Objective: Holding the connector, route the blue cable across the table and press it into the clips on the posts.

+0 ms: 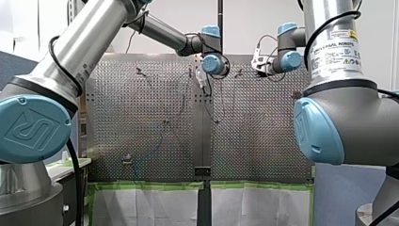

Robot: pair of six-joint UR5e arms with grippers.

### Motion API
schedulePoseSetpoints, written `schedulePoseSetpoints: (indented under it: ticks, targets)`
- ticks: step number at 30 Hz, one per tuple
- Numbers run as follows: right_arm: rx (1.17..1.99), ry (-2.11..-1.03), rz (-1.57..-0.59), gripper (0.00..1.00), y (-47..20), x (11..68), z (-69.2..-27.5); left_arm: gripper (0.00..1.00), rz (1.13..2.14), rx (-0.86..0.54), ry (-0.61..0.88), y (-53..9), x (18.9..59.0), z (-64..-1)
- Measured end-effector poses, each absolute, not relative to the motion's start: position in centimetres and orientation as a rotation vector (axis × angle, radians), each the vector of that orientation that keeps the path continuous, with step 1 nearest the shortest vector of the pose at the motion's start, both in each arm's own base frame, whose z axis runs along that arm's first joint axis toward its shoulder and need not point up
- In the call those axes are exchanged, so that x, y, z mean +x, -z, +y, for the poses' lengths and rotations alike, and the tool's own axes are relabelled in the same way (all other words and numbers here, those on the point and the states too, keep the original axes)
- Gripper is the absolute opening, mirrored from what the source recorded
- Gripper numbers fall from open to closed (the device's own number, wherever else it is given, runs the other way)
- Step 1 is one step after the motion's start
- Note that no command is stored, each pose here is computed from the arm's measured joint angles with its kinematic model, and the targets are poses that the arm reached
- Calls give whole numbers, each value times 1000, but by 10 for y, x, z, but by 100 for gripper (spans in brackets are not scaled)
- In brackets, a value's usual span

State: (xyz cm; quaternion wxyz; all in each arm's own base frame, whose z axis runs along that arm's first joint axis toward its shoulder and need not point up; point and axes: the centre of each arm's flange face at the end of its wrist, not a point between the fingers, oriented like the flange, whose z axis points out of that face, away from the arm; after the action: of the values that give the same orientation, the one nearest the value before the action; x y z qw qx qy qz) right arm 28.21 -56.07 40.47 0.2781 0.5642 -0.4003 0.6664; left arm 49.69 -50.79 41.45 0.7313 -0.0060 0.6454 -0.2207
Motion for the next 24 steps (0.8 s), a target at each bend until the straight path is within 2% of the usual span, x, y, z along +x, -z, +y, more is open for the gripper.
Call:
schedulePoseSetpoints:
  ticks: [9, 20, 24]
  targets:
    - [1508, -1783, -1076, 0, -405, 282, -561, 98, 1347, -99, 477, -438, 482, -485]
    - [1515, -1786, -1072, 0, -404, 285, -559, 98, 1249, -101, 692, -468, 437, -483]
    - [1513, -1784, -1073, 0, -404, 284, -560, 98, 1263, -86, 721, -454, 437, -483]
